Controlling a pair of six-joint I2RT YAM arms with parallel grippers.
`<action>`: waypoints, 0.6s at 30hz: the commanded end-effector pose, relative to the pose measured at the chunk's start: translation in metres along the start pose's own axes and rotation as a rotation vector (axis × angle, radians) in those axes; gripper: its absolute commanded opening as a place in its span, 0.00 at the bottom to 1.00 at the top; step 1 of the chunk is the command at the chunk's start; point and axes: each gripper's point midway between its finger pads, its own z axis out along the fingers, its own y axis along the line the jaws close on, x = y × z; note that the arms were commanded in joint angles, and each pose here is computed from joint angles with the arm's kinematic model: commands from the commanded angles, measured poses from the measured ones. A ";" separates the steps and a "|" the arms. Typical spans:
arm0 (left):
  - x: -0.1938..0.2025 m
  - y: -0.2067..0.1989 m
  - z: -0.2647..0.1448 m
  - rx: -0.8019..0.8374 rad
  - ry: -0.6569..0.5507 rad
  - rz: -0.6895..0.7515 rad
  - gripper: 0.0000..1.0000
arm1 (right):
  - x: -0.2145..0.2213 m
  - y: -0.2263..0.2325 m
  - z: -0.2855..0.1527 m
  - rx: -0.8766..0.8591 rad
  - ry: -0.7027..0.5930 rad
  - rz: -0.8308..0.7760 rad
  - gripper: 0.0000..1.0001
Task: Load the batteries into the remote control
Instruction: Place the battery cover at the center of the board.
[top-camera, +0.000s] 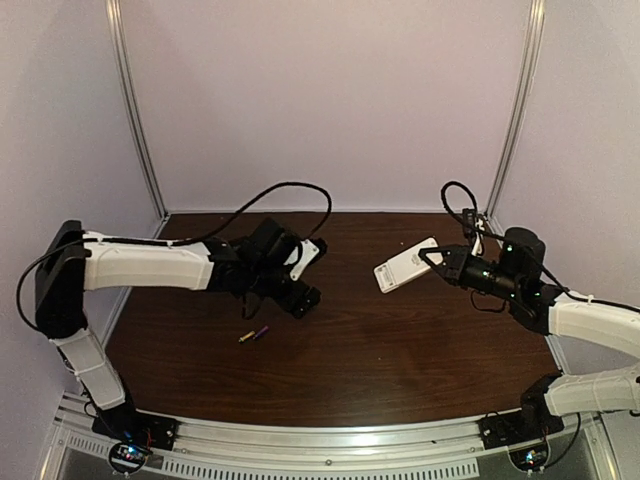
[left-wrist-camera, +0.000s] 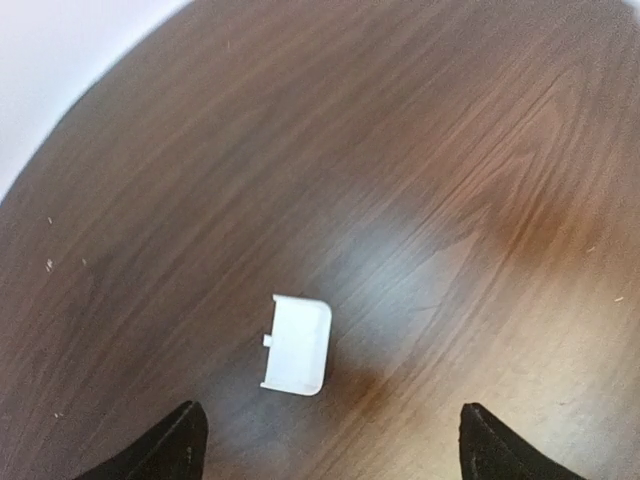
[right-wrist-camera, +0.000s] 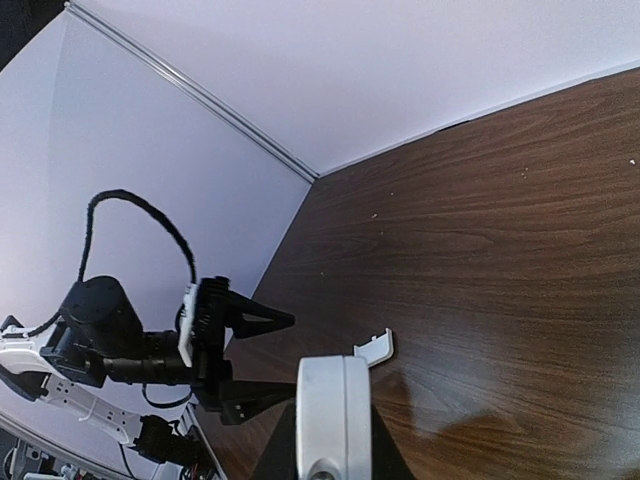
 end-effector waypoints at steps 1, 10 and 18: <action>-0.062 -0.022 -0.072 0.221 -0.401 0.017 0.90 | 0.001 0.022 0.000 -0.107 0.043 -0.018 0.00; -0.084 -0.070 -0.133 0.338 -0.648 0.138 0.95 | 0.021 0.043 0.010 -0.185 0.154 0.008 0.00; -0.090 -0.109 -0.116 0.257 -0.624 0.280 0.97 | 0.033 0.055 0.021 -0.203 0.183 0.023 0.00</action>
